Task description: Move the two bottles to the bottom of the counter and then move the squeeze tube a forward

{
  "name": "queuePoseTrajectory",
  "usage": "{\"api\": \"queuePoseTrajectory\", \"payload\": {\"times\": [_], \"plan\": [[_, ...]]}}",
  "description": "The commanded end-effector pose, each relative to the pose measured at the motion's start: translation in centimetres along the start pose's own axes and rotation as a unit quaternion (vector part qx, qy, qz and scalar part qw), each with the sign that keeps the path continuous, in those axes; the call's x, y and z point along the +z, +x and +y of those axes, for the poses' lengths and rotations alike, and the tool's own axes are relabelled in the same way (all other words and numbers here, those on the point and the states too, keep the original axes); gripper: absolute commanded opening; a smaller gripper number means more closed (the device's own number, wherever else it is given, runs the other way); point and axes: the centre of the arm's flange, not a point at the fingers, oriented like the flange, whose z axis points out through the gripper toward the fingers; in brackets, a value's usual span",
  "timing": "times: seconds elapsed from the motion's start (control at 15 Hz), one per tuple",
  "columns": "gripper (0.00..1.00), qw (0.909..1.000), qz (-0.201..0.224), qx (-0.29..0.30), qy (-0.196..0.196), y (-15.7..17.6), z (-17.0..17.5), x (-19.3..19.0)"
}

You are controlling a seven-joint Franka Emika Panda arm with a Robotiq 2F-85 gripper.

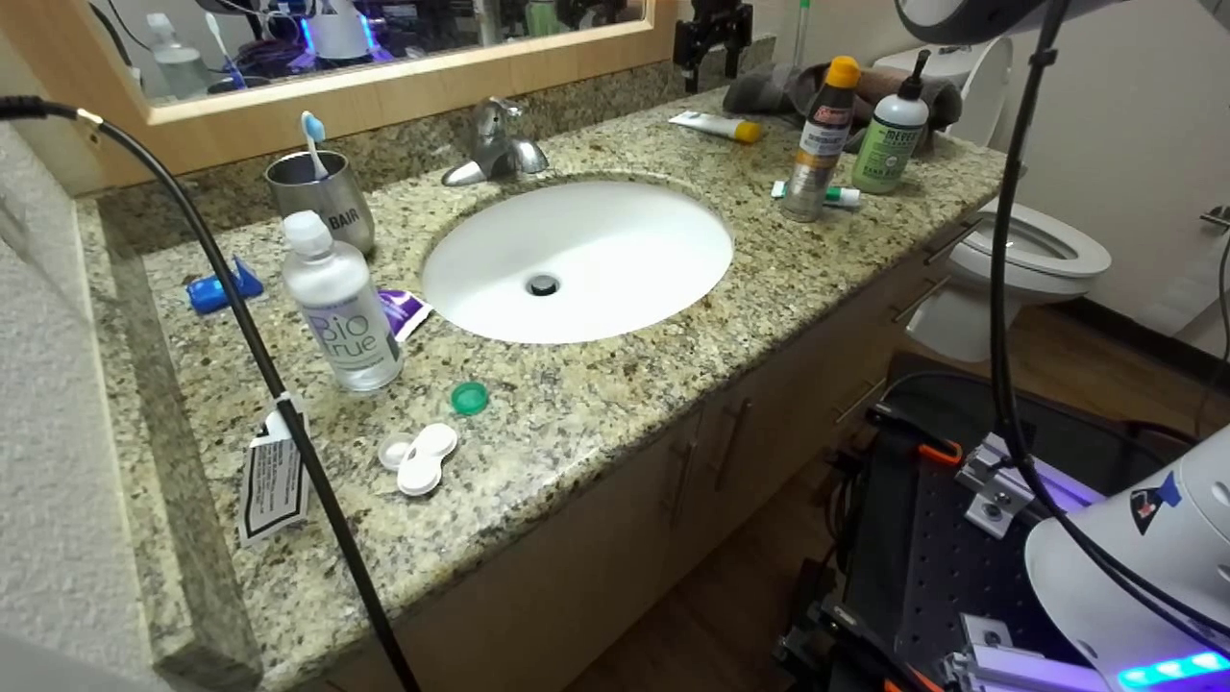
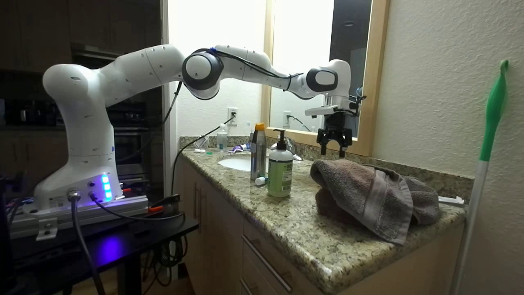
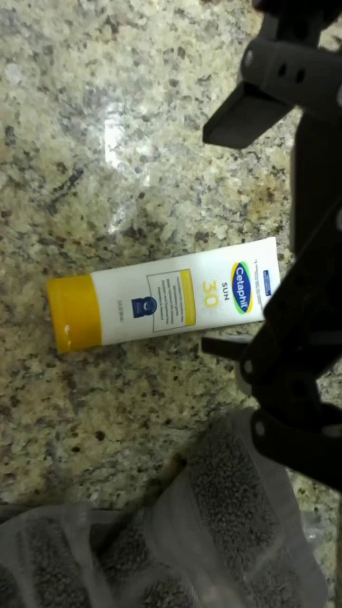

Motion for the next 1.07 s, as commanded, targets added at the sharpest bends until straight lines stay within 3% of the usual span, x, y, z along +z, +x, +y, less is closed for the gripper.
{"api": "queuePoseTrajectory", "payload": {"times": [0.0, 0.27, 0.6, 0.67, 1.0], "plan": [[1.0, 1.0, -0.004, -0.002, 0.001, 0.0, 0.0, 0.8], [1.0, 1.0, -0.005, -0.004, -0.006, 0.0, -0.3, 1.1], [1.0, 0.997, -0.048, 0.004, -0.06, -0.6, 1.2, 4.5], [1.0, 0.9986, -0.037, 0.001, -0.038, -0.4, 0.7, 3.4], [1.0, 0.9985, -0.047, -0.008, -0.027, 0.0, 1.6, 4.4]]}}
